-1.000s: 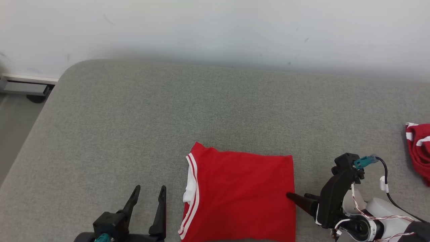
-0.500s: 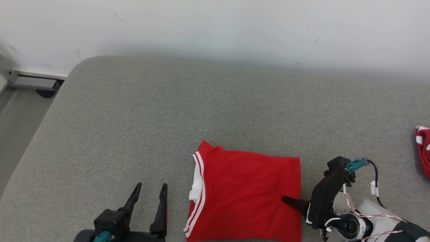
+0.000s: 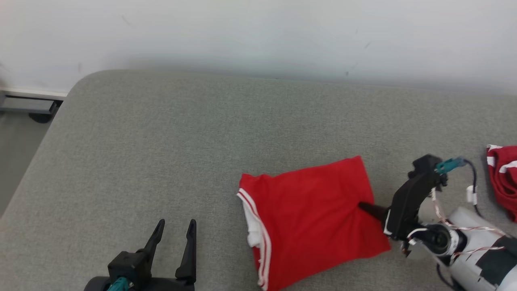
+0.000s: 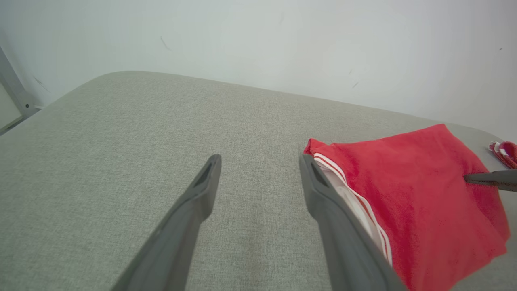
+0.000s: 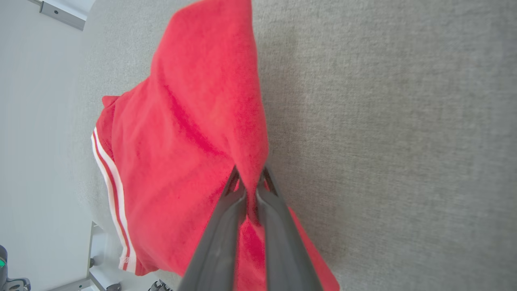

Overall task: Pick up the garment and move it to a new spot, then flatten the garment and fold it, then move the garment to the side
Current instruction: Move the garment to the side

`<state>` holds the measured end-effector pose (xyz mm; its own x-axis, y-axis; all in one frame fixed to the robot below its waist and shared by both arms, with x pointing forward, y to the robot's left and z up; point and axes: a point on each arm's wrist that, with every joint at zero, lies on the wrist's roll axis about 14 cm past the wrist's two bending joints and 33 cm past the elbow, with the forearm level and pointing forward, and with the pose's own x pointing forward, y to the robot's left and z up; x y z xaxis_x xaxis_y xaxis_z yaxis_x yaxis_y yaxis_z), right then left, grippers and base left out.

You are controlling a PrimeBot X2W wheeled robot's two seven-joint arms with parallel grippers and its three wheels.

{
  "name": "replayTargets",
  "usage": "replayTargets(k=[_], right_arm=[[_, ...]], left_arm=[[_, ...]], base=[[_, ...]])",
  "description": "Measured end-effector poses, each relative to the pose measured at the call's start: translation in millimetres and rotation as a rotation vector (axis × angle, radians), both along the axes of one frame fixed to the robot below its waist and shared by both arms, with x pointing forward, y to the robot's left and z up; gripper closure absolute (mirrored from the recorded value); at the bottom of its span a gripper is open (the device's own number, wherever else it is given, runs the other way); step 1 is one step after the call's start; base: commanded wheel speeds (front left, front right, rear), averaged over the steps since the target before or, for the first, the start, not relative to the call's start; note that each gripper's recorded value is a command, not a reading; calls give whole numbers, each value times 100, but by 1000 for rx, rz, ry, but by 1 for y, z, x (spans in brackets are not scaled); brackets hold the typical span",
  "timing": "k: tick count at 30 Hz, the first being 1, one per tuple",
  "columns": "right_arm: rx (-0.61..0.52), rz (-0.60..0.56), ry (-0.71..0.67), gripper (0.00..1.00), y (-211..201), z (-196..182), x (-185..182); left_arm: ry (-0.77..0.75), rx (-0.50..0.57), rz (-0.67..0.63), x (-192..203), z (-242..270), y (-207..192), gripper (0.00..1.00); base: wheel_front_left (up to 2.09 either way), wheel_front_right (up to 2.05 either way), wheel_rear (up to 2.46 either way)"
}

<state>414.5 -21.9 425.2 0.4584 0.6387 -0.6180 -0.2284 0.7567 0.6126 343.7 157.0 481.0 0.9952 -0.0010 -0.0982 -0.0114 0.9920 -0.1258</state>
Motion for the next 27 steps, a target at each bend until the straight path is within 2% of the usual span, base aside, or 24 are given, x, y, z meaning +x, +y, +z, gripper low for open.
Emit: replayTargets(k=[13, 27], right_arm=[[-110, -134, -133, 100, -77, 42, 54], [-208, -244, -180, 100, -148, 59, 84]], left_arm=[[-11, -5, -47, 9, 3, -15, 0], [-11, -13, -107, 25, 2, -34, 0]], base=[[0, 0, 0], [0, 0, 0]])
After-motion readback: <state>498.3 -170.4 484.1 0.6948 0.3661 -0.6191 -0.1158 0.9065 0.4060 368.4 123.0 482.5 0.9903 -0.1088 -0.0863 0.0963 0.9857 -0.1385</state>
